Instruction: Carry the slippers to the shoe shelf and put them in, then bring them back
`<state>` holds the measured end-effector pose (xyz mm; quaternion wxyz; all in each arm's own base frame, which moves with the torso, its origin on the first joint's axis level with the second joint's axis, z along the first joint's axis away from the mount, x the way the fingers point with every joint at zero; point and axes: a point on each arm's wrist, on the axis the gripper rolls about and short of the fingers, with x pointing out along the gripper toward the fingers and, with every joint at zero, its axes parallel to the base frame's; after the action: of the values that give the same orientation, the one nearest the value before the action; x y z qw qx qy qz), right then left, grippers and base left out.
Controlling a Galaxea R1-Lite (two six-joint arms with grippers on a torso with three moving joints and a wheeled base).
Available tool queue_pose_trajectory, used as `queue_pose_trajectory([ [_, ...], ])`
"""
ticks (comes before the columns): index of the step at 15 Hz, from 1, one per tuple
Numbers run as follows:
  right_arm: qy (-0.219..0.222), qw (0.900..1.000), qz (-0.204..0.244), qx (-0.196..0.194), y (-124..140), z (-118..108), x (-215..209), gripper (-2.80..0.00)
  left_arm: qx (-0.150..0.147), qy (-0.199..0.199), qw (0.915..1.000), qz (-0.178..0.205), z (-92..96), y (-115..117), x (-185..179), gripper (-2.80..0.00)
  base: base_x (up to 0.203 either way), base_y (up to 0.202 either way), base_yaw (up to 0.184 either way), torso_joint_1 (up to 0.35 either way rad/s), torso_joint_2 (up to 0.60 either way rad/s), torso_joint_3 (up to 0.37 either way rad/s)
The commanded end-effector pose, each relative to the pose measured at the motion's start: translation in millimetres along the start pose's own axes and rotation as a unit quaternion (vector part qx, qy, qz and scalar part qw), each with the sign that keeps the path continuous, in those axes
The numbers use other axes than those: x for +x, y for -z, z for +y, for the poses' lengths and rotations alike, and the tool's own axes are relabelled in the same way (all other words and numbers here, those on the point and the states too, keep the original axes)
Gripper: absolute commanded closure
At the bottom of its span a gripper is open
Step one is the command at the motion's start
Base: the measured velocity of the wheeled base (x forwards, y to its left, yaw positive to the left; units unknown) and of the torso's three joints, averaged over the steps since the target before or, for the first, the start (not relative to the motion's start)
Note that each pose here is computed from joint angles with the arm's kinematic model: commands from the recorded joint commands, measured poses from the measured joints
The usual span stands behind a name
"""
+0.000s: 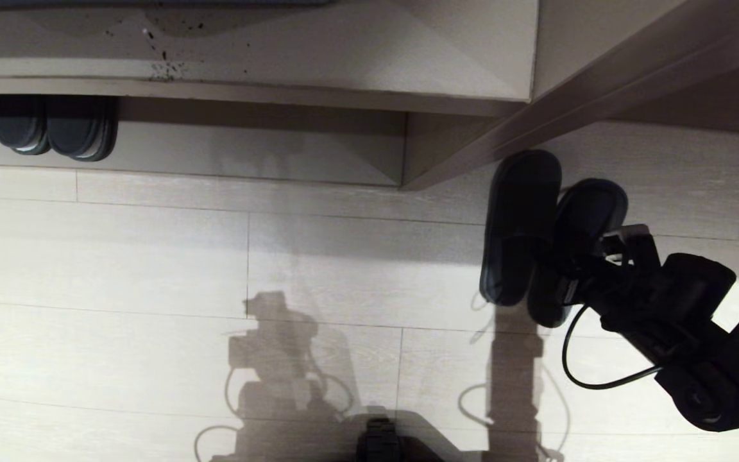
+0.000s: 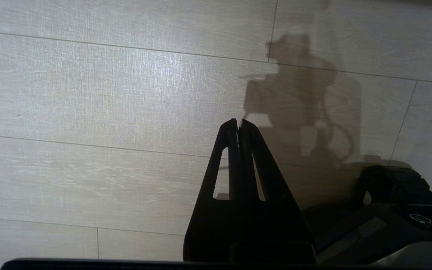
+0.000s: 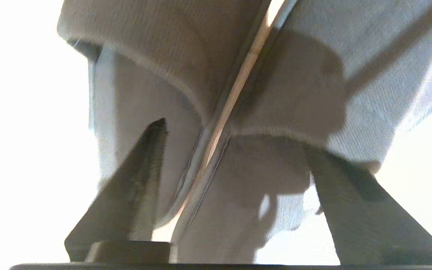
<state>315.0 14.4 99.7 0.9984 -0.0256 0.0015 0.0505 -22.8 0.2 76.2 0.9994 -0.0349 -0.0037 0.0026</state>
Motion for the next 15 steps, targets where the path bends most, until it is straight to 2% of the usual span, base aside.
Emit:
queue_pose_trajectory([
  [1,-0.003,1.0,0.001,0.0,-1.4,1.1,-8.0,-2.8,0.0,0.0,1.0,0.0,0.0,0.0,0.0,0.0,0.0,0.0,0.0,0.0,0.0,0.0],
  [6,-0.035,0.999,0.025,0.002,-1.4,5.4,-39.6,-2.8,0.0,0.0,1.0,0.0,0.0,0.3,0.1,0.0,0.0,0.0,0.0,0.0,0.0,0.0],
  [12,-0.097,0.995,-0.024,-0.004,-35.4,12.6,-105.1,-2.8,0.0,0.0,1.0,0.0,0.0,0.0,0.0,0.0,0.0,0.0,0.0,0.0,0.0,0.0],
  [13,-0.102,0.994,-0.038,-0.006,-41.3,14.2,-117.6,0.0,0.0,0.0,1.0,0.0,0.0,0.0,0.0,0.0,0.0,0.0,0.0,0.0,0.0,0.0],
  [15,-0.105,0.992,-0.067,-0.01,-52.5,16.9,-141.4,0.0,0.0,0.0,1.0,0.0,0.0,0.0,0.0,0.0,0.0,0.0,0.0,0.0,0.0,0.0],
])
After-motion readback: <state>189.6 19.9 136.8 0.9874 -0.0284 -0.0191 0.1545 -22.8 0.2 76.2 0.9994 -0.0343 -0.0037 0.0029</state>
